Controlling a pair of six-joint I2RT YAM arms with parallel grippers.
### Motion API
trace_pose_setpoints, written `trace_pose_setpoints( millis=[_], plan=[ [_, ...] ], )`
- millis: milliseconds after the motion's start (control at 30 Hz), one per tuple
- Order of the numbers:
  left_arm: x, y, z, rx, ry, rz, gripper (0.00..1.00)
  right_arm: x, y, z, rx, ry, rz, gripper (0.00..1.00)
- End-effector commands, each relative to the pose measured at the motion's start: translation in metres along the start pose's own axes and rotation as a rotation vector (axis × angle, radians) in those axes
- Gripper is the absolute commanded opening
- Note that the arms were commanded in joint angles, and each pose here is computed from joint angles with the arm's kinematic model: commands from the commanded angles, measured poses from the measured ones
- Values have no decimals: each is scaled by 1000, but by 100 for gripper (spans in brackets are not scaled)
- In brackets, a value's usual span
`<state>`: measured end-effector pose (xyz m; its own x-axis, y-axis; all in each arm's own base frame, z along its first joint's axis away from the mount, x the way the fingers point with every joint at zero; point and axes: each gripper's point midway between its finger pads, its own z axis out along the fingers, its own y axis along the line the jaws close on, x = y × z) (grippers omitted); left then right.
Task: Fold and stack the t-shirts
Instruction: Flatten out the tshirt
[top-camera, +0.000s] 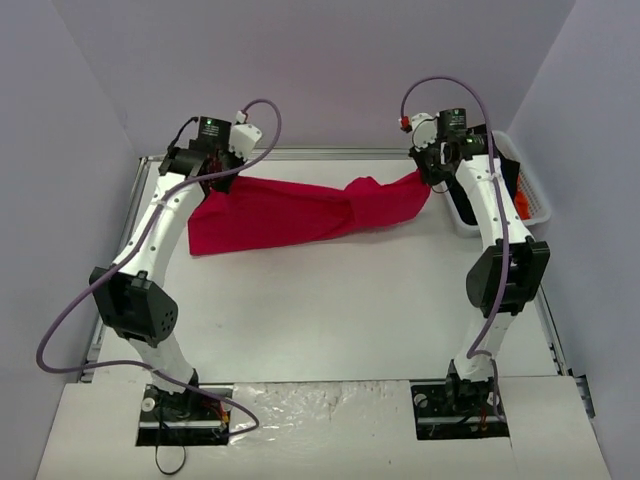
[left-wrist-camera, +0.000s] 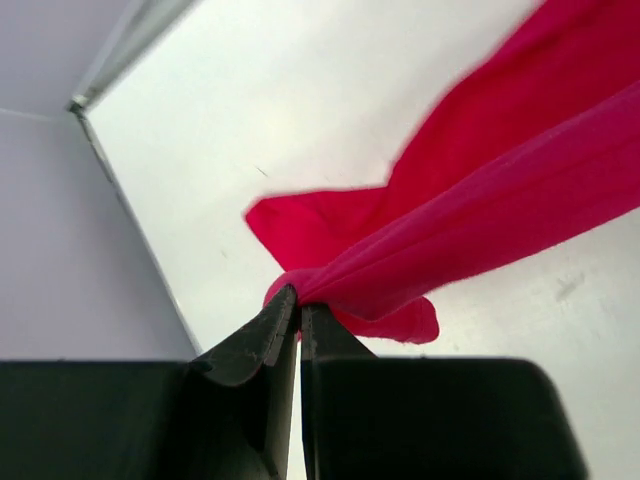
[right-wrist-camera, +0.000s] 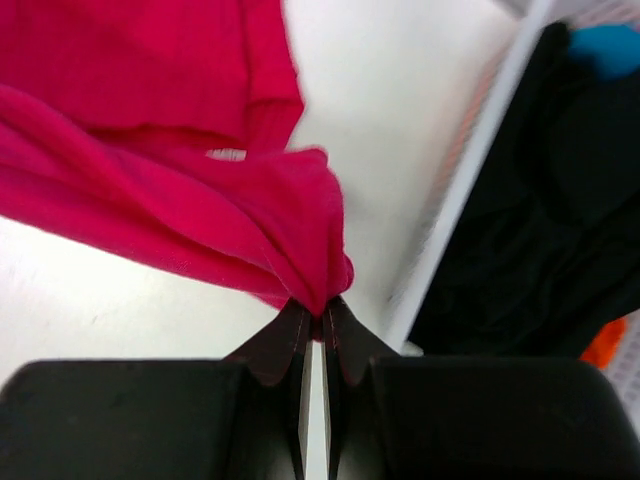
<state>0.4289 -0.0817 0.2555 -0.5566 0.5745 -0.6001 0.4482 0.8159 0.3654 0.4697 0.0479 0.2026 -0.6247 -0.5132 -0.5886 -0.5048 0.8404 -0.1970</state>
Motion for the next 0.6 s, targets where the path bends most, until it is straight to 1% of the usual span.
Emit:
trace_pose_setpoints(
  millis=[0,33,67,133,167,200,233,267,300,333,367,400,433,467,500,533,567],
  plan=[
    [-42,48,-38,-136,-112,-53,2,-33,-37,-26,127,-74,45,0],
    [-47,53,-41,-150,-122,-57,2,-40,-45,-34,153,-98,54,0],
    [-51,55,-49,-154,-136,-61,2,-56,-51,-49,172,-154,60,0],
    [-64,63,-71,-176,-189,-72,2,-66,-55,-68,184,-204,80,0],
    [-64,63,-78,-175,-196,-75,3,-74,-53,-85,189,-249,77,0],
    [-64,65,-93,-184,-221,-80,2,-76,-52,-96,195,-266,76,0],
    [-63,64,-99,-185,-231,-83,2,-78,-51,-105,198,-287,74,0],
    [-60,63,-106,-185,-239,-84,2,-84,-49,-130,213,-338,68,0],
    [-54,60,-119,-179,-252,-85,2,-80,-44,-135,208,-344,73,0],
    [-47,55,-123,-162,-240,-83,2,-82,-40,-159,220,-389,68,0],
    [-42,51,-130,-152,-241,-86,2,-80,-34,-167,211,-401,64,0],
    [-37,49,-150,-154,-274,-91,2,-70,-29,-167,204,-385,68,0],
    [-21,41,-145,-135,-239,-87,2,-67,-23,-192,219,-423,68,0],
    [-15,41,-168,-154,-280,-87,2,-54,-14,-185,190,-398,68,0],
    [-7,40,-175,-164,-284,-86,2,-56,-12,-203,204,-434,62,0],
    [6,36,-173,-168,-266,-84,2,-42,-2,-215,207,-439,61,0],
    [12,36,-196,-191,-311,-92,2,-37,2,-220,207,-446,64,0]
  ],
)
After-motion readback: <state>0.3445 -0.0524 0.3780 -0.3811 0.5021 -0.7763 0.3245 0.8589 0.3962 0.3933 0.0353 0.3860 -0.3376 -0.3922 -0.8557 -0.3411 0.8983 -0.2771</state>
